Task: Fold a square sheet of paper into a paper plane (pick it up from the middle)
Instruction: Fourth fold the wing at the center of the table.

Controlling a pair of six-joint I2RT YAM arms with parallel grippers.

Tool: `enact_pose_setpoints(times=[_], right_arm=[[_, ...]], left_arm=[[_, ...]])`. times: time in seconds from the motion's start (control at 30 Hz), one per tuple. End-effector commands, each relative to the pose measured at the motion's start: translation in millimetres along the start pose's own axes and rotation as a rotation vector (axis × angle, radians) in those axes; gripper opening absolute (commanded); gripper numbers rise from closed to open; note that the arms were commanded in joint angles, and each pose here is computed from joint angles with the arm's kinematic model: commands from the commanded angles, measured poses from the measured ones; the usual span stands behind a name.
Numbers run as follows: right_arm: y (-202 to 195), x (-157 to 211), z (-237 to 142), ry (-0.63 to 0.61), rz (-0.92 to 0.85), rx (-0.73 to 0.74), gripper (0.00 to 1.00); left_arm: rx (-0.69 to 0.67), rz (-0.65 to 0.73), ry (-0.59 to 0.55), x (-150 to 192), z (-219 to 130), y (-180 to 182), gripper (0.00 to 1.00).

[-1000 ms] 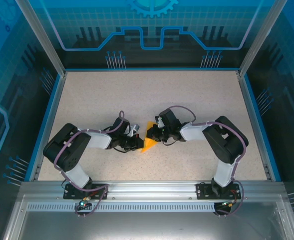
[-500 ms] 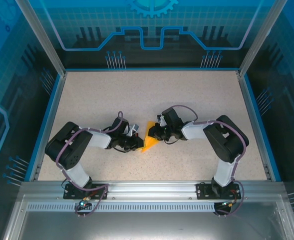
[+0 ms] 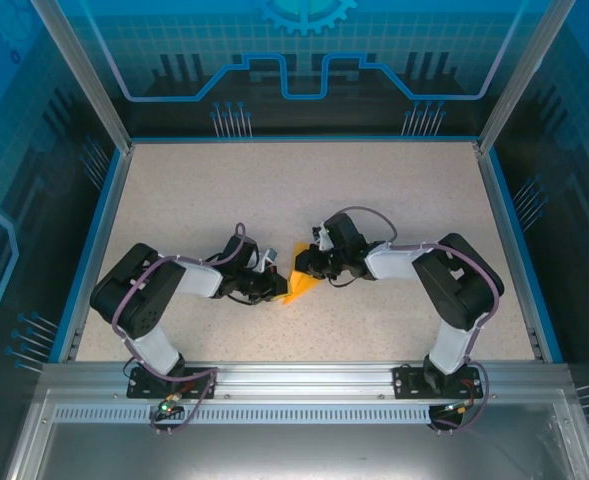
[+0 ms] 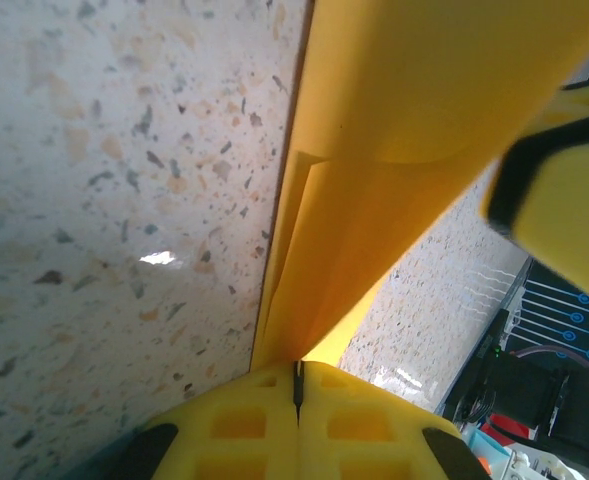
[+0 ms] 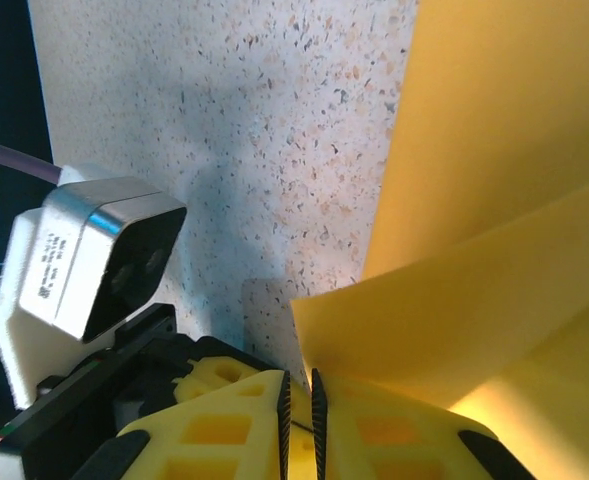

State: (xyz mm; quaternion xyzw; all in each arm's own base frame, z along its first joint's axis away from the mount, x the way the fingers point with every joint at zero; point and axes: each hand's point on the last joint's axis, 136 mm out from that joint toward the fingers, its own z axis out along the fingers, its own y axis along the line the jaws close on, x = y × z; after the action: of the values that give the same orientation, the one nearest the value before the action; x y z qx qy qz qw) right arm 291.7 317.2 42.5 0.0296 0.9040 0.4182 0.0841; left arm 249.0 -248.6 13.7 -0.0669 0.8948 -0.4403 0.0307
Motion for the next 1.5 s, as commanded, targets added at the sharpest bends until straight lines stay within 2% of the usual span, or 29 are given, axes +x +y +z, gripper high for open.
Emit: enact_pose_setpoints(times=[0.0, 0.3, 0.6, 0.9, 1.47], right_arm=[[-3.0, 4.5, 12.9, 0.037, 0.009, -0.006, 0.16], [-10.3, 0.2, 15.0, 0.035, 0.016, -0.005, 0.16], [-10.2, -8.4, -19.5, -0.046, 0.002, 0.023, 0.18], [4.7, 2.8, 1.5, 0.019, -0.027, -0.005, 0.17], [-22.0, -9.2, 21.0, 0.027, 0.046, 0.043, 0.16]], left_arm=[[-0.063, -0.078, 0.003, 6.4, 0.2, 26.0, 0.01], [-0.072, -0.069, -0.009, 7.2, -1.5, 28.3, 0.01], [-0.094, -0.105, -0.058, 3.9, -5.5, 33.3, 0.0], [-0.086, -0.119, -0.06, 3.0, -5.1, 31.8, 0.0], [-0.11, -0.111, -0.042, 5.9, -5.5, 34.9, 0.02]])
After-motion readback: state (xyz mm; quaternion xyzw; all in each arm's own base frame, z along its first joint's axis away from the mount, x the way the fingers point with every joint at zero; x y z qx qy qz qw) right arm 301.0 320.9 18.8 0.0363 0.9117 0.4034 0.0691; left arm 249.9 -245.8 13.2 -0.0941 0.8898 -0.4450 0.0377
